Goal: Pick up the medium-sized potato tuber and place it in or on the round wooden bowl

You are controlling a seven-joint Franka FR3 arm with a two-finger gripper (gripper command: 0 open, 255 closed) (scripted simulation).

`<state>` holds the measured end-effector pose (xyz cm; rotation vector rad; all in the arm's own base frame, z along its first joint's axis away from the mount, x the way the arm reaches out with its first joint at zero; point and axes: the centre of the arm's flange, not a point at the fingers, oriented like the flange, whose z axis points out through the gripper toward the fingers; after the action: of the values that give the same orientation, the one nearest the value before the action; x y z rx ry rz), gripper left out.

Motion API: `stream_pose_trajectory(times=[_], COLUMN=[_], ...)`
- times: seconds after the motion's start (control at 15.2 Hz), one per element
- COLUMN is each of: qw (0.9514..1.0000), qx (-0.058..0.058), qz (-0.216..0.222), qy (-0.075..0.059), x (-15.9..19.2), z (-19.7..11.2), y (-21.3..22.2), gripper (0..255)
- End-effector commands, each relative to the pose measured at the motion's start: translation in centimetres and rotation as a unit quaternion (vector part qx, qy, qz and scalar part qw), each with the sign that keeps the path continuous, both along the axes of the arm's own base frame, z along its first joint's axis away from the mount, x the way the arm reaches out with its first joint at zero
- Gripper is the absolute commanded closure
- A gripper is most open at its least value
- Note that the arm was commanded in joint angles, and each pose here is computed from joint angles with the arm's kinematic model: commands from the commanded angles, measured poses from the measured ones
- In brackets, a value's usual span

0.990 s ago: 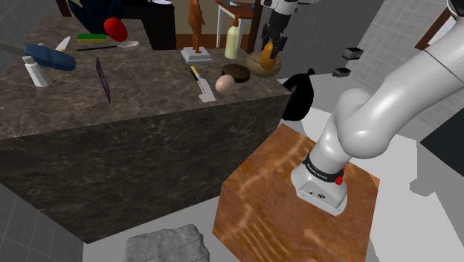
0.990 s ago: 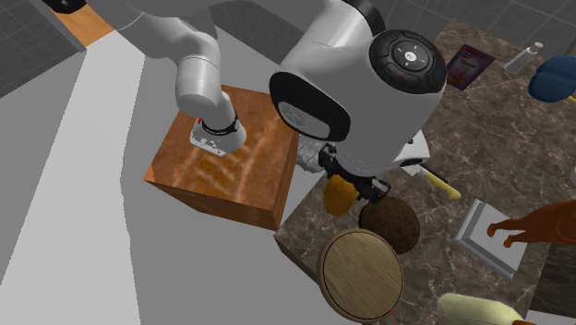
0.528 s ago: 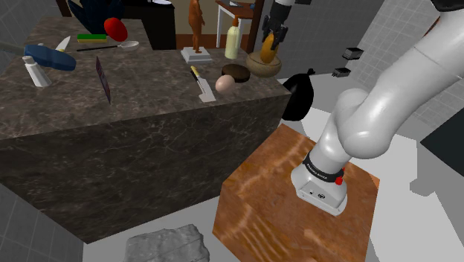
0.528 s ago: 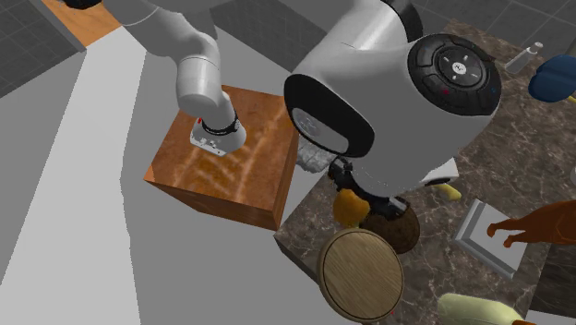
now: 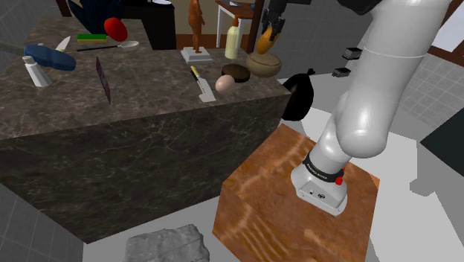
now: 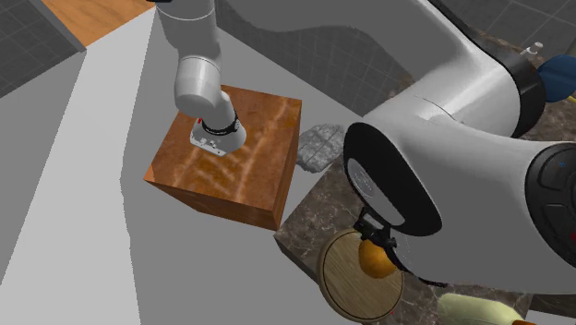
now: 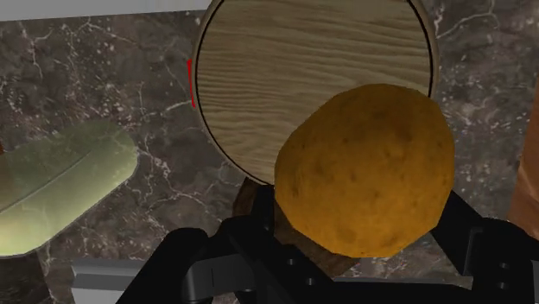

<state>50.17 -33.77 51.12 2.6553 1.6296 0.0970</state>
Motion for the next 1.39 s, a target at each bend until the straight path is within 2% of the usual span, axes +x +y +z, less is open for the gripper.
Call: stream_pose_trajectory(times=[0.0, 0.92, 1.32], qw=[1.0000, 1.0000, 1.0000], qx=[0.001, 0.001, 0.001], qz=[0.002, 0.002, 0.002], qy=[-0.001, -0.001, -0.001], x=[1.4, 1.4, 1.4], z=[-0.3, -7.9, -7.9], y=[-2.0, -2.0, -2.0], gripper=[255, 255, 255])
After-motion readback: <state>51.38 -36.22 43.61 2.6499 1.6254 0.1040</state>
